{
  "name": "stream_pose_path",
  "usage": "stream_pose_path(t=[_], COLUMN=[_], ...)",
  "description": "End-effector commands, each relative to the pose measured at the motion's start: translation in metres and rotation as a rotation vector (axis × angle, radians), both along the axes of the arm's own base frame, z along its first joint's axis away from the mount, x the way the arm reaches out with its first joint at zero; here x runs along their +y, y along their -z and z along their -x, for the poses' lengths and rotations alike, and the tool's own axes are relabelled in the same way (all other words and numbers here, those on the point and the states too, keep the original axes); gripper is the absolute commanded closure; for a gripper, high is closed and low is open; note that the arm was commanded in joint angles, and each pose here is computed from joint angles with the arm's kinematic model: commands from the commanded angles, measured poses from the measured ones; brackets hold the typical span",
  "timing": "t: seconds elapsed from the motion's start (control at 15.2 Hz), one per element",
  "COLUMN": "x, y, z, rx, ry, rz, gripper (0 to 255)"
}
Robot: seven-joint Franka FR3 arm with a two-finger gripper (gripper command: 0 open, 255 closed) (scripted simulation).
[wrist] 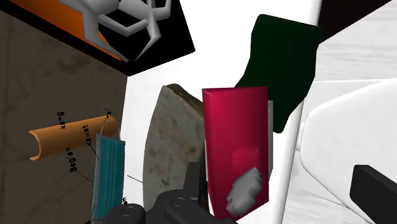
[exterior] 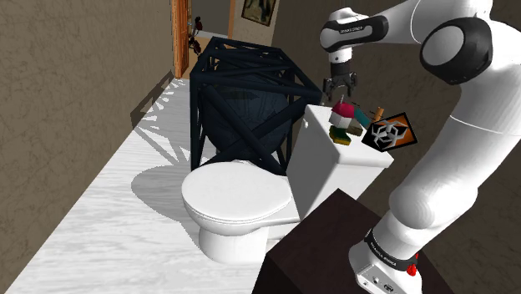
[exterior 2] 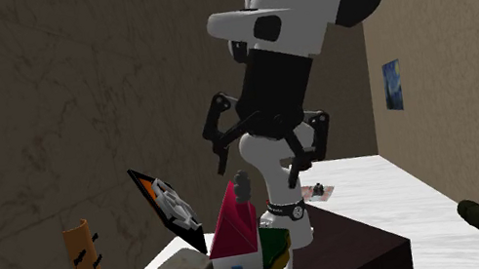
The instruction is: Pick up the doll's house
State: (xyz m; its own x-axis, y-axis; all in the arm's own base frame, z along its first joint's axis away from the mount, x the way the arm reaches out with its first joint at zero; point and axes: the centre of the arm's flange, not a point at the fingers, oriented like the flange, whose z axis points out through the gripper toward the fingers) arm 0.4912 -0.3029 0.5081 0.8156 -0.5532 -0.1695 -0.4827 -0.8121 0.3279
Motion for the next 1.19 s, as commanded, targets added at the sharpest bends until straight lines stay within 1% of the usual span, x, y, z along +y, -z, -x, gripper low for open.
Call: stream_pose_path(t=[0.0,0.07,0.53,0.66,0.73,1.12], x=[-0.025,-0.035,-0.035,-0.035,-0.035,-0.035], y=[0.004,0.004,0.041,0.044,0.043,0.044], z=[-0.009,-0.011,-0.011,-0.011,-0.011,-0.011], rx=[0.015,0.021,0.021,0.021,0.021,0.021], ry=[0.029,0.040,0.040,0.040,0.040,0.040], rz=[0.021,0.029,0.029,0.029,0.029,0.029], gripper=[0,0,0,0,255,255])
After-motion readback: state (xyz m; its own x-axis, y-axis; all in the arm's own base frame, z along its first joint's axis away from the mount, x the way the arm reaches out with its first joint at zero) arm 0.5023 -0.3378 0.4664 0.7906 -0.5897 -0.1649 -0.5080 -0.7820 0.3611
